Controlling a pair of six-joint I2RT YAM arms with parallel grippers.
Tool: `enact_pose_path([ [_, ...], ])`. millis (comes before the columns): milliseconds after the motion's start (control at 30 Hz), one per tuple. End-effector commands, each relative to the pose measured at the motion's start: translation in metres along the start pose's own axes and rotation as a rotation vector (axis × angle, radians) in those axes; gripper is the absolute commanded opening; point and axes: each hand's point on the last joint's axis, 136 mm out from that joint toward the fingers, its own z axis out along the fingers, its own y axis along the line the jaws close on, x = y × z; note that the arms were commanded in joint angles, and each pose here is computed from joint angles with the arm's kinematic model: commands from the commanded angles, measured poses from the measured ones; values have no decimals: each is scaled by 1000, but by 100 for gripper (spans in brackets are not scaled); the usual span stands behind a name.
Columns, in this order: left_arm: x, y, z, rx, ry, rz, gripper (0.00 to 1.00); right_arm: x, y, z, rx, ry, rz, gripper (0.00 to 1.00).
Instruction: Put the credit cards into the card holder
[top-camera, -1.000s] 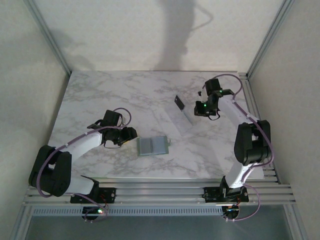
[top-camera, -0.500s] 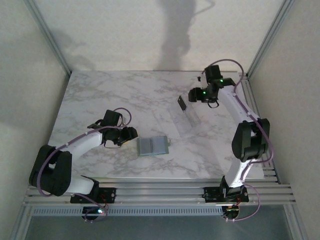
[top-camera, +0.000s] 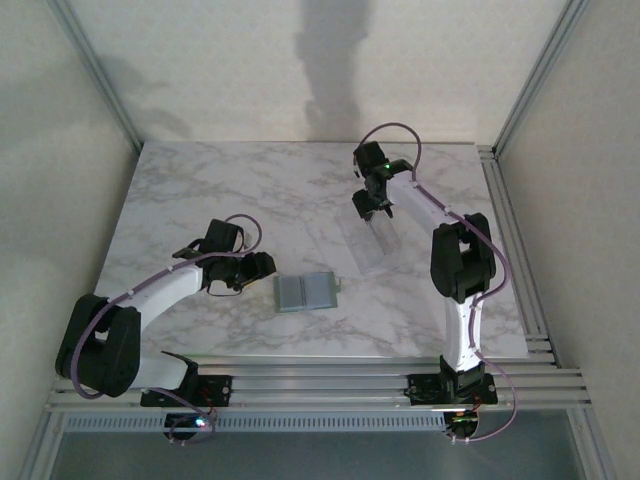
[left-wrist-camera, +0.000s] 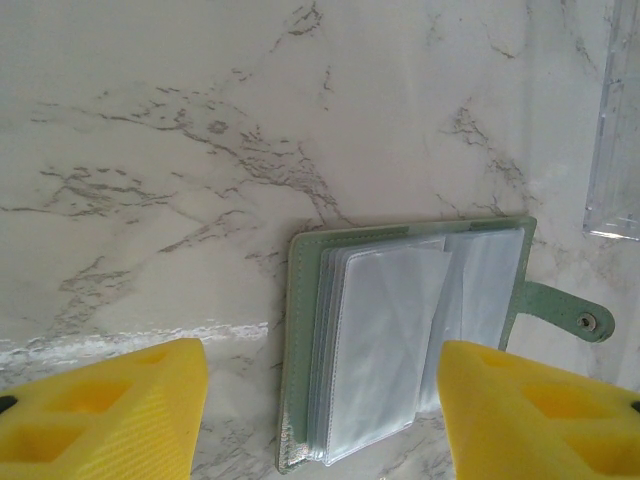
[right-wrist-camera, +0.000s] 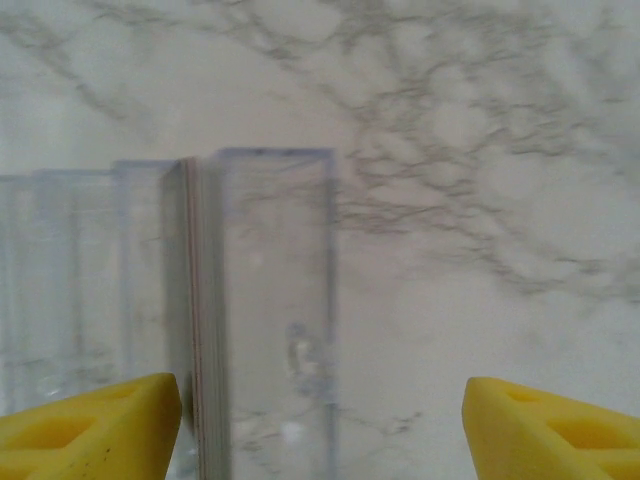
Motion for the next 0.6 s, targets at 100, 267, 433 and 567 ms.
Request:
enact_pose_path([
  [100, 0, 7, -3, -18, -14, 3, 62, -16, -23, -20, 160, -80, -35, 70],
  [267, 1, 8, -1, -20, -7, 2, 62, -16, -22, -21, 181, -76, -66, 55],
  [433, 1, 8, -1, -19, -5, 3, 62, -14, -19, -17, 208, -56, -100, 34],
  [567, 2, 9, 0, -23, -1, 5, 62, -12, -17, -14, 207, -42, -112, 16],
])
